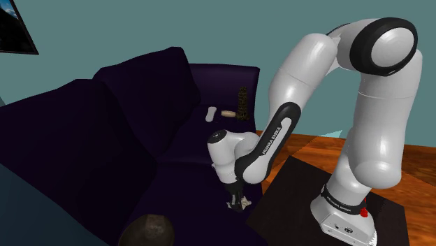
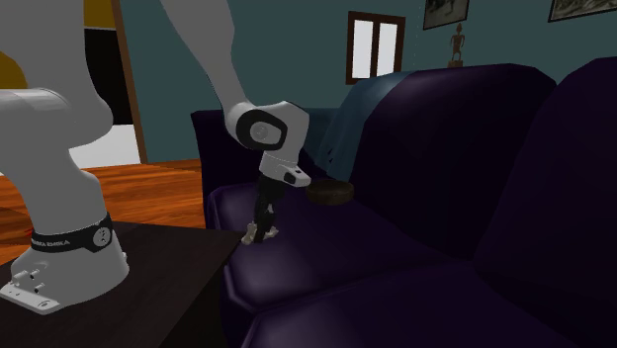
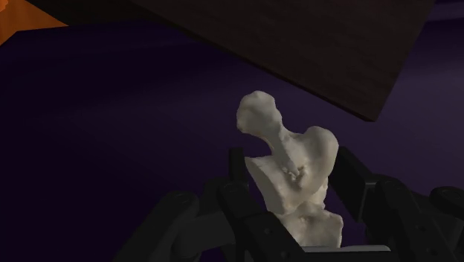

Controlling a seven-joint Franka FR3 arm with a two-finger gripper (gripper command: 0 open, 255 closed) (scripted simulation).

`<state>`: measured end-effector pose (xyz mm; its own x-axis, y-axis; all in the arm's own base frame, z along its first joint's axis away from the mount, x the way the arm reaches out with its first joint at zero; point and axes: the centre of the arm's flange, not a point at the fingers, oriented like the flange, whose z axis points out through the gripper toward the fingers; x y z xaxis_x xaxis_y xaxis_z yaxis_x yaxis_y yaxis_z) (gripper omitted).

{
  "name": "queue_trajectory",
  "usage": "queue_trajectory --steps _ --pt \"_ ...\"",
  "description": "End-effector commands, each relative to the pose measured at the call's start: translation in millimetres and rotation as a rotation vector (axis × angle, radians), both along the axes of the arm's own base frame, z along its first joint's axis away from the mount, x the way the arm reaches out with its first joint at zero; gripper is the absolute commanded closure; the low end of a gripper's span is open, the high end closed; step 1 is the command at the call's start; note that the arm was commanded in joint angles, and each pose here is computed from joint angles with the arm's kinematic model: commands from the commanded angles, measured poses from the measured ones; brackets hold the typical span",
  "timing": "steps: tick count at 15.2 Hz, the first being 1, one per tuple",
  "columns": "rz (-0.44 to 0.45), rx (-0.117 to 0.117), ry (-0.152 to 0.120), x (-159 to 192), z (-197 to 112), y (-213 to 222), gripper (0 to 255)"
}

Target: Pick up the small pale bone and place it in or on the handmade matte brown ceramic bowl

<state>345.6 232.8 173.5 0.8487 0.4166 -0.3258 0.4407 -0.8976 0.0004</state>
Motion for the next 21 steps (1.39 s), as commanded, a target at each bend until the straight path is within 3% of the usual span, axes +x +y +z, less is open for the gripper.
queue_trajectory --steps 1,6,21 --pt "0.000 0.000 0.000 0.0 0.0 0.0 255" --pt "0.000 0.000 0.000 0.0 0.0 0.0 255" --pt "0.000 0.000 0.000 0.0 79.2 0.0 255"
